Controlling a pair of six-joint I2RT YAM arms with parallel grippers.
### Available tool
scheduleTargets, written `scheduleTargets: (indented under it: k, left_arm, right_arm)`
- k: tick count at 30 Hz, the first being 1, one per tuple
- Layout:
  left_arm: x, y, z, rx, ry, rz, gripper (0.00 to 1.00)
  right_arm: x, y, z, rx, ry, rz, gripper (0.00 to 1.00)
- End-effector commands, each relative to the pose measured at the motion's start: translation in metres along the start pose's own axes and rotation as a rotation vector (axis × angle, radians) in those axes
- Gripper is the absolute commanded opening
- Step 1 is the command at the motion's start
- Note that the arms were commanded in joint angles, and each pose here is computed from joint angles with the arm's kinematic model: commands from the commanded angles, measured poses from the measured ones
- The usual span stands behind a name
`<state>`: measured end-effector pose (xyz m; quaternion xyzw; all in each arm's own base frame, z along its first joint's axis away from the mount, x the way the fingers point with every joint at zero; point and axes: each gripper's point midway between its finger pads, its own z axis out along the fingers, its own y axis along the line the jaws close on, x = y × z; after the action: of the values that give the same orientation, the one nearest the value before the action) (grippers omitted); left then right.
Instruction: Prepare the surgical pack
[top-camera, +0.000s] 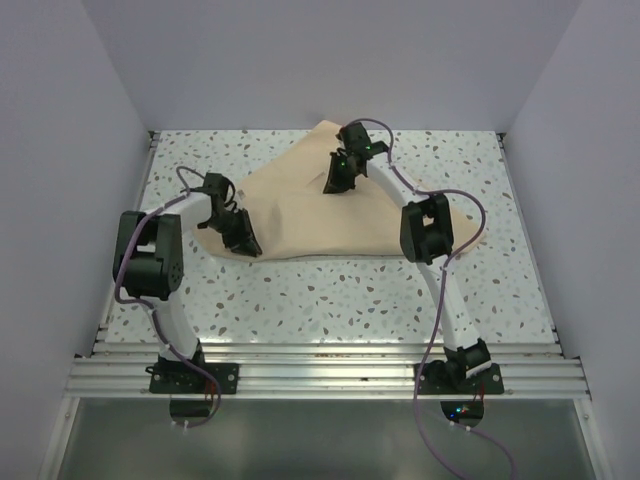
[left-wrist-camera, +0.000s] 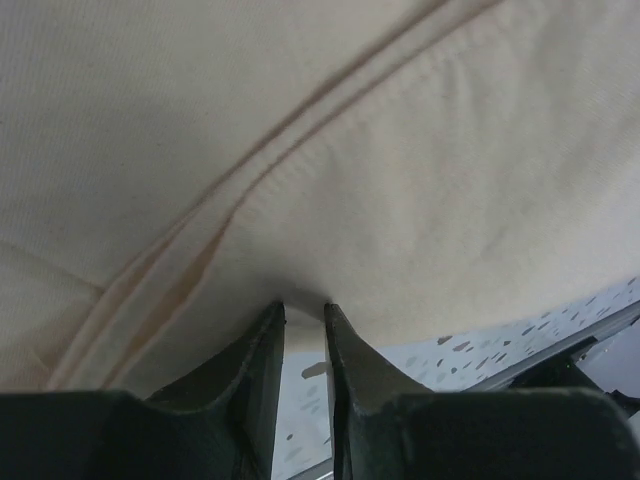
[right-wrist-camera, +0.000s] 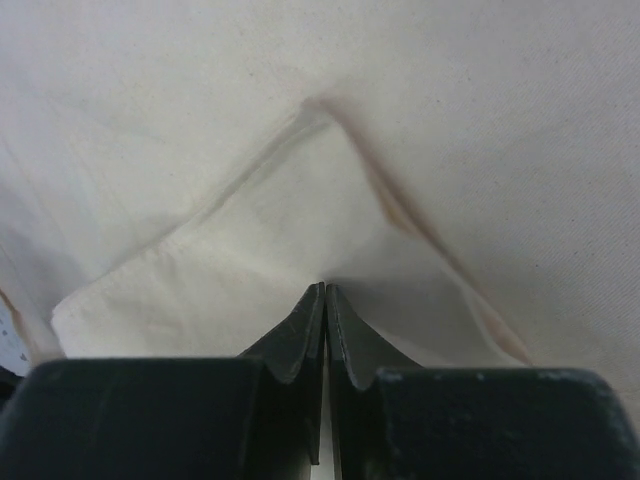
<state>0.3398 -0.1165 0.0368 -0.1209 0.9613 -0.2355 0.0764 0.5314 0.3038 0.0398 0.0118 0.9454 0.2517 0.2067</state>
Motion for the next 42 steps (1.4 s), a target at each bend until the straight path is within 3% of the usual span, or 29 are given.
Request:
scheduleTargets:
  k: [1,6,14,18,24,30,32,37,42]
  left_arm:
    - [0.018,0.02,0.022,-0.015,0.081,-0.072,0.26]
    - [0.016,0.04,0.027,-0.094,0.098,-0.068,0.19]
    - [-0.044,-0.036,-0.044,0.083,-0.171,0.038,0.25]
    - [-0.037,-0.055,-0.025,0.165,-0.11,0.038,0.16]
    - [-0.008,-0.043,0.021,0.162,0.04,-0.011,0.12]
    - [0.029,0.009,0.047,-0.003,0.139,-0.066,0.07]
    - [0.019,0.019,0.04,-0.058,0.093,-0.042,0.08]
    - [-0.028,-0.007,-0.023,-0.108,-0.107,0.058,0.14]
    - [-0.025,-0.011,-0.041,-0.114,-0.128,0.059,0.19]
  right_arm:
    - [0.006,-0.003,-0.007,0.018,0.018,0.007,0.06]
    - [0.022,-0.024,-0.001,0.075,0.071,0.011,0.06]
    - [0.017,-0.028,-0.004,0.059,0.076,0.038,0.06]
    - [0.018,-0.029,-0.003,0.061,0.083,0.033,0.06]
    - [0.021,-0.031,-0.001,0.063,0.095,0.027,0.06]
    - [0.024,-0.031,0.003,0.053,0.101,0.042,0.05]
    - [0.023,-0.031,0.002,0.054,0.097,0.036,0.05]
    - [0.023,-0.034,0.002,0.058,0.1,0.035,0.05]
    - [0.023,-0.036,0.002,0.056,0.102,0.033,0.05]
